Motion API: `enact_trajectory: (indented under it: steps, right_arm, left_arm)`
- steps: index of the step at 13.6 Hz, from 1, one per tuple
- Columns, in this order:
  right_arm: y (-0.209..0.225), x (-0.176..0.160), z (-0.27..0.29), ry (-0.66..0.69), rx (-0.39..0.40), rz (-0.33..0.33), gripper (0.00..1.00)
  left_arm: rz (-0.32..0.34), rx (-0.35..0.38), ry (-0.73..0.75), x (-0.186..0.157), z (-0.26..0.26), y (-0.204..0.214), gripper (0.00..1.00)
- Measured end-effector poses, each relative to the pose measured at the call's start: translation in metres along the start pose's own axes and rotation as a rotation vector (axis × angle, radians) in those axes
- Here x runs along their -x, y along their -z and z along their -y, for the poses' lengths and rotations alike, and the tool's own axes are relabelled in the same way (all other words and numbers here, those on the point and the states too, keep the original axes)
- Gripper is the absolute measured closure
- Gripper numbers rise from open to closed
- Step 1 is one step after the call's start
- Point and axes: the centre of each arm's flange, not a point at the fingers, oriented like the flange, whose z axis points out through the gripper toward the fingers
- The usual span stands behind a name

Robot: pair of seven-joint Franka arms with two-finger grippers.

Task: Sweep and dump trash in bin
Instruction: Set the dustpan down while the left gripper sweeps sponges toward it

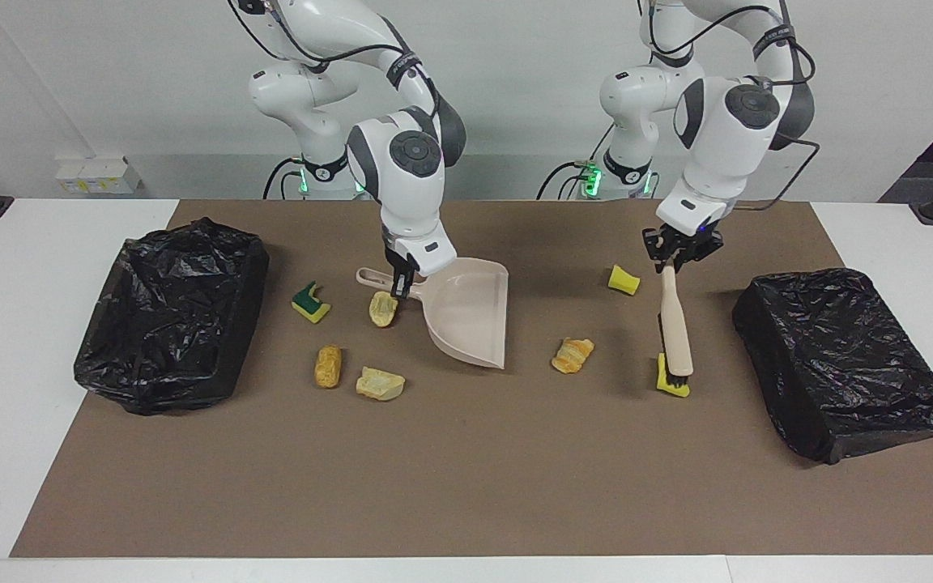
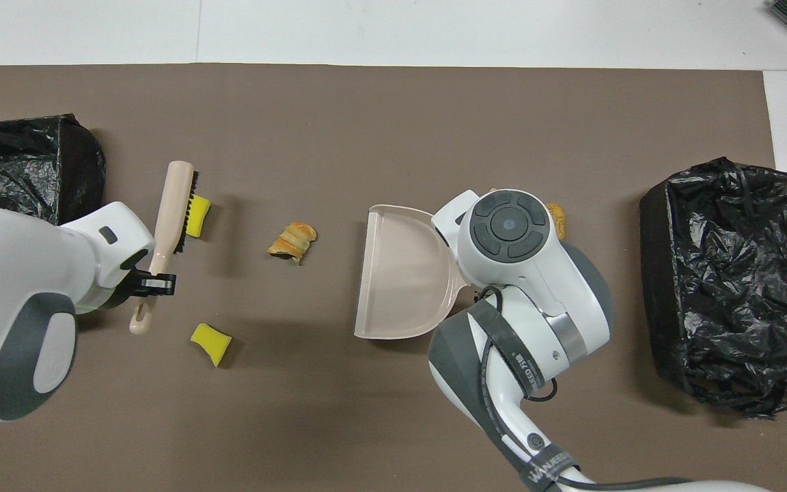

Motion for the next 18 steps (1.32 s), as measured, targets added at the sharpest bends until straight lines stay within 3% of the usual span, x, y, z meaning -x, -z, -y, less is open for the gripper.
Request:
enact_trajectory:
  steps: [4,11,18]
  right_arm:
    - [-0.023,-0.032,0.014,-0.019,0.005,0.0,0.67]
    - [-0.027,-0.032,0.014,-0.088,0.001,0.003,0.67]
    - [-0.03,-0.043,0.022,-0.055,0.018,0.027,0.67]
  left_arm:
    - [-0.005,0.023,-0.022,-0.012,0.019,-0.023,0.73]
    - [-0.054,0.02,0.002,-0.035,0.055,-0.07,0.73]
    - [-0.02,0.026,-0.08,-0.027,0.013,-0.097,0.73]
